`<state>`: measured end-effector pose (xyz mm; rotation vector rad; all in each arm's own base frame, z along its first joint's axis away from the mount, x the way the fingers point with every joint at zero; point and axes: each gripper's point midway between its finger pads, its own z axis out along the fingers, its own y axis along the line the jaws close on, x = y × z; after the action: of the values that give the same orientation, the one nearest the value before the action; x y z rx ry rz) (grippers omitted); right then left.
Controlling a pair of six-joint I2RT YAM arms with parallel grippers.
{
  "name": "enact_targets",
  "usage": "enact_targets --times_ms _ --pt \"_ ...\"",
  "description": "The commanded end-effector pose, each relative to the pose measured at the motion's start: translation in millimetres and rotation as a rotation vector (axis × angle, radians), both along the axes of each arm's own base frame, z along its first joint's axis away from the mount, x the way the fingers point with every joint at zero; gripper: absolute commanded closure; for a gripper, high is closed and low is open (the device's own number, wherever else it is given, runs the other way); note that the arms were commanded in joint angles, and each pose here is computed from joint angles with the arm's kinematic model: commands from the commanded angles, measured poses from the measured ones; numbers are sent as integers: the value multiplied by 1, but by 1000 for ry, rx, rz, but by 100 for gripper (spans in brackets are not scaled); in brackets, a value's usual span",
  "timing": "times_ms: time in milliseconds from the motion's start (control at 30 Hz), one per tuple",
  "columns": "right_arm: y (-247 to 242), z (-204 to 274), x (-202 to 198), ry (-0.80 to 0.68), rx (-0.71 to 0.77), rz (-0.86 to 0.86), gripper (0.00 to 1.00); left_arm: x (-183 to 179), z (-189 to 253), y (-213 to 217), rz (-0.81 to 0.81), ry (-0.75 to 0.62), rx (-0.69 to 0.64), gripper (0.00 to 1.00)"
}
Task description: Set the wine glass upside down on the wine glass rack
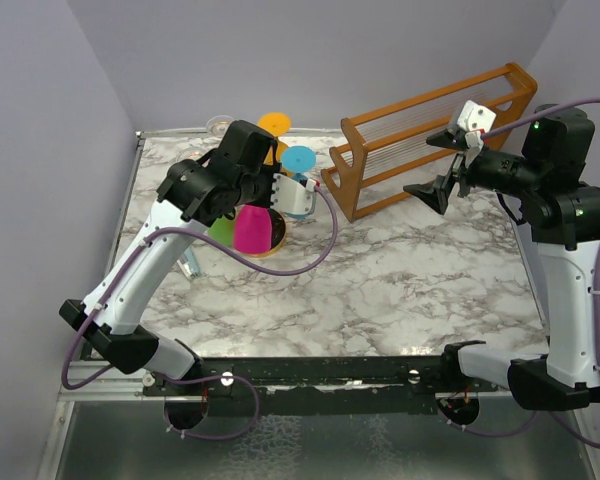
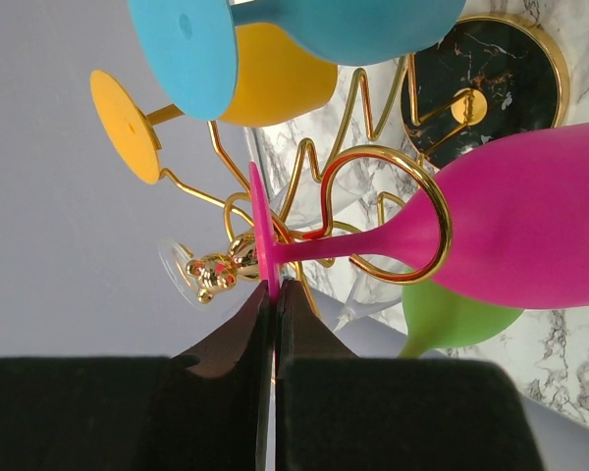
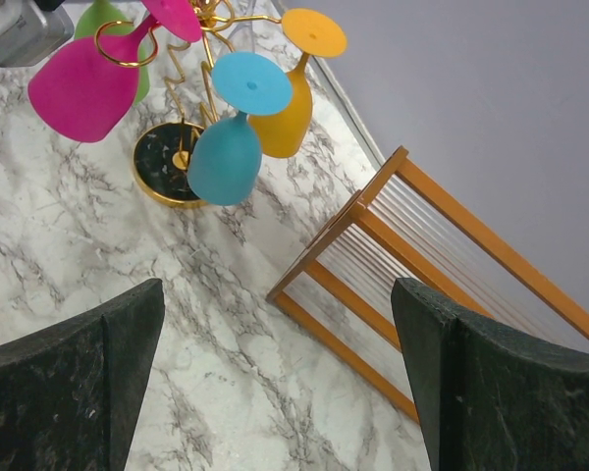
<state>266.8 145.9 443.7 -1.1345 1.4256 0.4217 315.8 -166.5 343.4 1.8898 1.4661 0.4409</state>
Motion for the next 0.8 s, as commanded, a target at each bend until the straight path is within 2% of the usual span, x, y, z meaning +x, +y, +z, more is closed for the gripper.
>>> enact_targets --times_ms 0,767 --pt "1 3 -2 -19 5 23 2 1 9 -8 1 -19 -40 100" --pt "1 2 -4 -18 8 31 2 -16 11 -14 -59 21 -77 100"
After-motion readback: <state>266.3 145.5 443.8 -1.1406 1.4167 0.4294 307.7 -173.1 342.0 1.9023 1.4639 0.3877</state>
